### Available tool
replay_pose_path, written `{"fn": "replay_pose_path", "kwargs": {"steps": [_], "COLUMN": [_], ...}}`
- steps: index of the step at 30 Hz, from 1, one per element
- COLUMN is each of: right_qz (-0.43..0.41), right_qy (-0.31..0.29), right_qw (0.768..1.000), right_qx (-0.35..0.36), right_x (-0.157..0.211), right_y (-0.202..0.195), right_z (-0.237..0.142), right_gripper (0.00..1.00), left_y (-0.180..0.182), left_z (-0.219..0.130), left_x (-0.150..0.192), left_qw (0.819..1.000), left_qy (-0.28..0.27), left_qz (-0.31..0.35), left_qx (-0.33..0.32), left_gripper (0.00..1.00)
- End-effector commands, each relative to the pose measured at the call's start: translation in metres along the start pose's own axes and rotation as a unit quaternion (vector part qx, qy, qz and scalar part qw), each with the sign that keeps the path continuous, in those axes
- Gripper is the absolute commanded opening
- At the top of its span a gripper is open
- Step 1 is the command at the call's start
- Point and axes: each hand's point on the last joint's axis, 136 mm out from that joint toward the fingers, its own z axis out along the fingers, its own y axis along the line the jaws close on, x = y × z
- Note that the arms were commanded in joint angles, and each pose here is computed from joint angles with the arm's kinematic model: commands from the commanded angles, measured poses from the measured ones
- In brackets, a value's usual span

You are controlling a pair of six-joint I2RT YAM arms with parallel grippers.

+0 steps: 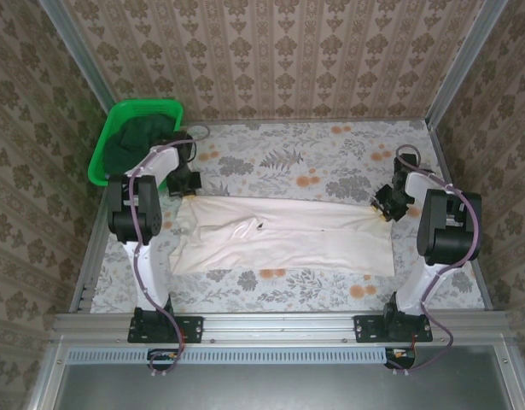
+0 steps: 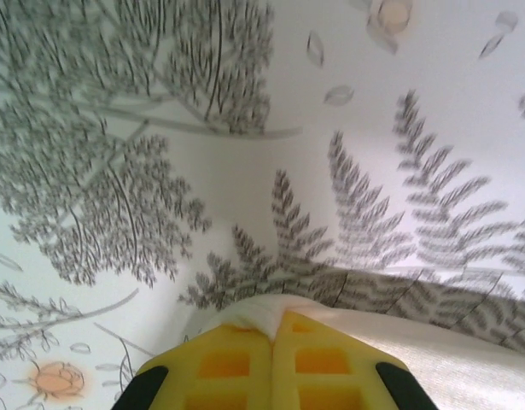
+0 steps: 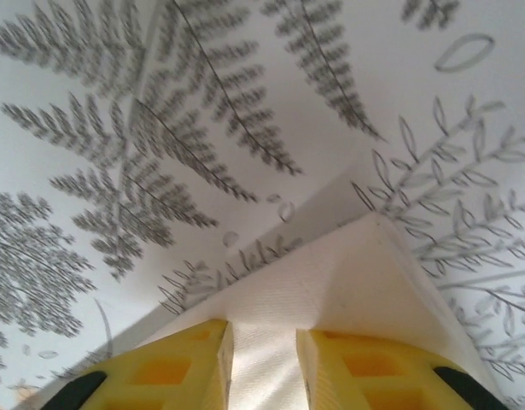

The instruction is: Fold and stack the t-shirts

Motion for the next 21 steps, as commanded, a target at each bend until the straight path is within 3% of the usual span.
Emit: {"fn": "replay_pose_path", "kwargs": {"steps": [1, 5, 10, 11, 15, 21], "right_qz": [0.02, 0.016, -0.019, -0.031, -0.084, -0.213], "right_qy": [-0.001, -0.009, -0.026, -0.041, -0.053, 0.029], "right_qw": [0.999, 1.0, 0.996, 0.994, 0.981, 0.947], "right_qx": [0.032, -0.001, -0.083, -0.099, -0.168, -0.24], "right_x": [-0.012, -0.022, -0.016, -0.016, 0.024, 0.167], "right_y": [-0.014, 0.004, 0.043, 0.052, 0.09, 0.169], "right_z": [0.011, 0.0, -0.031, -0.039, -0.063, -0.059], "right_gripper": [0.35, 0.45, 0.53, 0.53, 0.52, 0.41], "left_y": [0.024, 0.014, -0.009, -0.012, -0.037, -0.088], "left_z": [-0.002, -0.009, -0.043, -0.053, -0.085, -0.079], "left_x": [-0.016, -0.03, -0.04, -0.039, -0.025, 0.034], "left_qw": [0.998, 0.998, 0.999, 0.999, 0.998, 0.988], "left_qy": [-0.016, -0.023, -0.04, -0.046, -0.058, 0.013], "left_qz": [-0.011, -0.003, 0.002, 0.001, 0.01, 0.053], "left_qx": [-0.063, -0.052, -0.025, -0.021, 0.023, 0.143], "left_gripper": [0.01, 0.17, 0.52, 0.55, 0.56, 0.41]}}
